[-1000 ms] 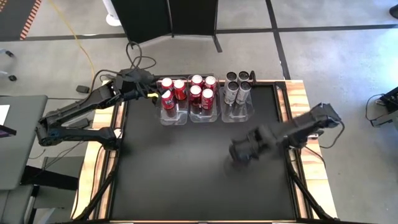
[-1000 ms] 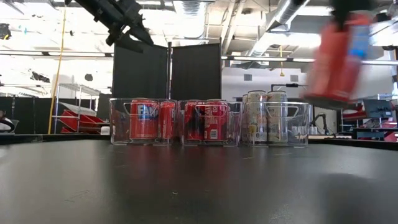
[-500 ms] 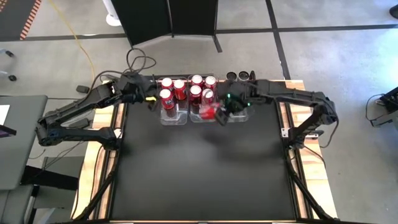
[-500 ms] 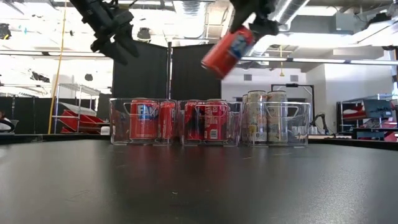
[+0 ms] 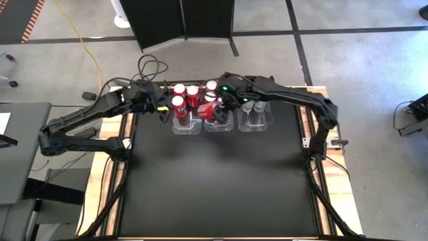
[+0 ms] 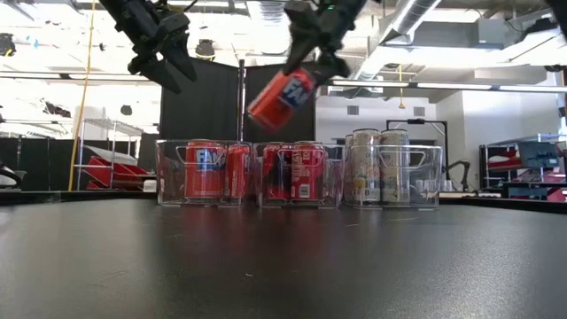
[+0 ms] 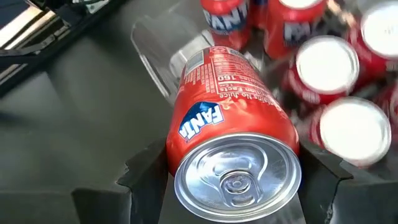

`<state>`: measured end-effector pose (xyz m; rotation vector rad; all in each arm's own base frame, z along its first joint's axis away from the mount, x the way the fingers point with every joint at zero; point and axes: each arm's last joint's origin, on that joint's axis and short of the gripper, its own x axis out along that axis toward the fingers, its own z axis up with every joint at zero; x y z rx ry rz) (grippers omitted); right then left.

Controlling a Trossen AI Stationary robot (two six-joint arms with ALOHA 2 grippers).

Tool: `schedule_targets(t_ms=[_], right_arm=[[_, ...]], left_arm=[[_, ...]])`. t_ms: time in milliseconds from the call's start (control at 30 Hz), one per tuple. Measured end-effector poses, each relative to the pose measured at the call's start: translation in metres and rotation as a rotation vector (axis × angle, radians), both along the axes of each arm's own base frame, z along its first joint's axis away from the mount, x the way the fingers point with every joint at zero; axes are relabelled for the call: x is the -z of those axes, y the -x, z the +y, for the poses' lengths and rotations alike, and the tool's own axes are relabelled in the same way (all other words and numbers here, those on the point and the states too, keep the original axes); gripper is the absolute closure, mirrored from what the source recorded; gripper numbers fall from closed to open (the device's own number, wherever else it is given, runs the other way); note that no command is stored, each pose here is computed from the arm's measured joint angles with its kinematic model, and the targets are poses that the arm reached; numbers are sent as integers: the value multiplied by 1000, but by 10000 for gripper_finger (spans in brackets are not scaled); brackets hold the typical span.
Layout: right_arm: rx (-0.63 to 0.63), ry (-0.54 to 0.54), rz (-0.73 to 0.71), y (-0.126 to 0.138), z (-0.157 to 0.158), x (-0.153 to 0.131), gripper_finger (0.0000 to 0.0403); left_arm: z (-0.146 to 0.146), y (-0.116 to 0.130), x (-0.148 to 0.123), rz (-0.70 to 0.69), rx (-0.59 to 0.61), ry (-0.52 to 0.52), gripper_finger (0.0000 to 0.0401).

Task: Sort soda cans
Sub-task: Put the red soda can into the left transparent bin

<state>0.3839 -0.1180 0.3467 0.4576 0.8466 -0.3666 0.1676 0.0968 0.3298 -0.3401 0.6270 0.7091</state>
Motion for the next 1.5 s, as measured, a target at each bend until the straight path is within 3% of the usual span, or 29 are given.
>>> schedule_targets(t_ms=[300,567,767,1167,1500], right_arm=[[-156,94,72,-44,-15,6,127],[-206,136,149,-75,-32,46,127],[-171,142,214,-83,-36,71,127],[-129,191,202,-89,-39,75,123],[-109,215,175,-91,-43,74,55]], left_arm=[[-7,-4,0,-8,30,10,74],[-7,-4,0,-10,27,11,74],[-7,-4,0,-18,16,21,74],[-7,-4,0,-26,5,22,74],[-10,-6,0,-41,-2,43,74]])
